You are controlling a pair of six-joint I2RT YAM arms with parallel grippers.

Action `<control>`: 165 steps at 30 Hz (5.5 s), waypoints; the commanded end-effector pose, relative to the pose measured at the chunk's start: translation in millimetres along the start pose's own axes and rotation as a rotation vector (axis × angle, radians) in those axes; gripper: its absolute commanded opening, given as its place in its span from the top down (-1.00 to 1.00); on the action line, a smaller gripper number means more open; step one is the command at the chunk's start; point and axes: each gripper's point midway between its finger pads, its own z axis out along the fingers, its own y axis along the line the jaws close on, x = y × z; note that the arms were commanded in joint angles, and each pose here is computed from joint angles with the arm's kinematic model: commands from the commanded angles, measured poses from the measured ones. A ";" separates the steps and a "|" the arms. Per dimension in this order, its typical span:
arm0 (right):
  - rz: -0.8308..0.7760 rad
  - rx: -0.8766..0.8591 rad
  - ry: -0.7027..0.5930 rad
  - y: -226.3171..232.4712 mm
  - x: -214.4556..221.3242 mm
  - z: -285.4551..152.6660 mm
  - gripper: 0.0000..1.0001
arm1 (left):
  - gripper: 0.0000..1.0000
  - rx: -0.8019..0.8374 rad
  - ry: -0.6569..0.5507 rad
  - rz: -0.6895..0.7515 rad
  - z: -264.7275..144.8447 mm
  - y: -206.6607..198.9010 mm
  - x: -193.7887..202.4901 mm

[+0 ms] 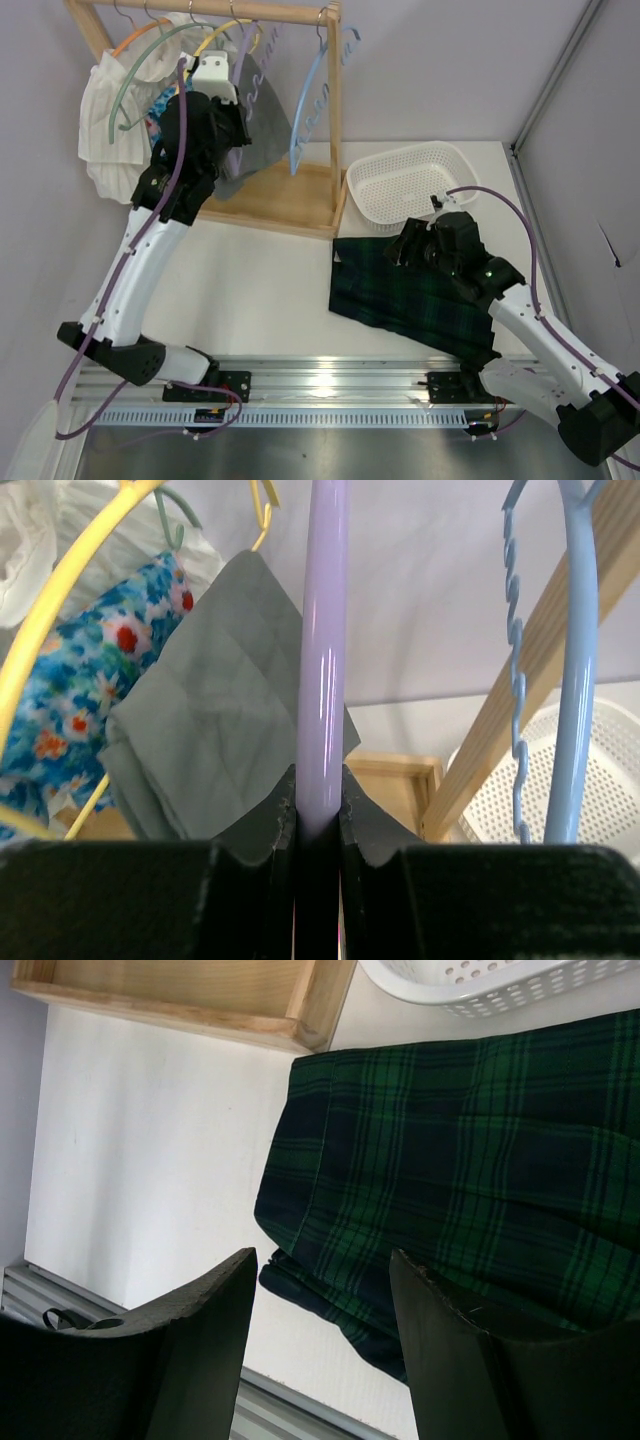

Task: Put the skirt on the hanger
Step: Grab a hanger with the left arm, then place skirt on hanger

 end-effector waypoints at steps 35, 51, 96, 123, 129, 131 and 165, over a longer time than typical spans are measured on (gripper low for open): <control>-0.172 0.061 0.024 40.6 120.1 26.4 -0.87 | 1.00 0.285 0.262 -0.506 -210.8 -5.0 245.9; -0.833 -0.035 -0.038 80.8 121.3 37.5 -0.99 | 1.00 0.259 0.217 -0.672 -207.0 -4.6 278.6; -0.503 -0.006 -0.189 8.3 105.2 39.4 1.00 | 1.00 0.380 0.222 -0.590 -197.0 -47.4 287.8; -0.308 -0.297 -0.417 50.6 63.9 -35.1 1.00 | 1.00 0.221 0.249 -0.535 -180.8 -119.4 302.8; -0.319 -0.348 -0.428 65.8 65.1 -34.9 1.00 | 1.00 0.255 0.314 -0.549 -190.8 -143.6 327.3; -0.314 -0.356 -0.429 68.1 65.7 -33.9 1.00 | 1.00 0.285 0.324 -0.574 -197.7 -153.0 331.2; -0.413 -0.499 -0.035 133.0 174.0 48.4 0.38 | 0.99 0.191 0.404 -0.553 -232.9 -172.3 381.5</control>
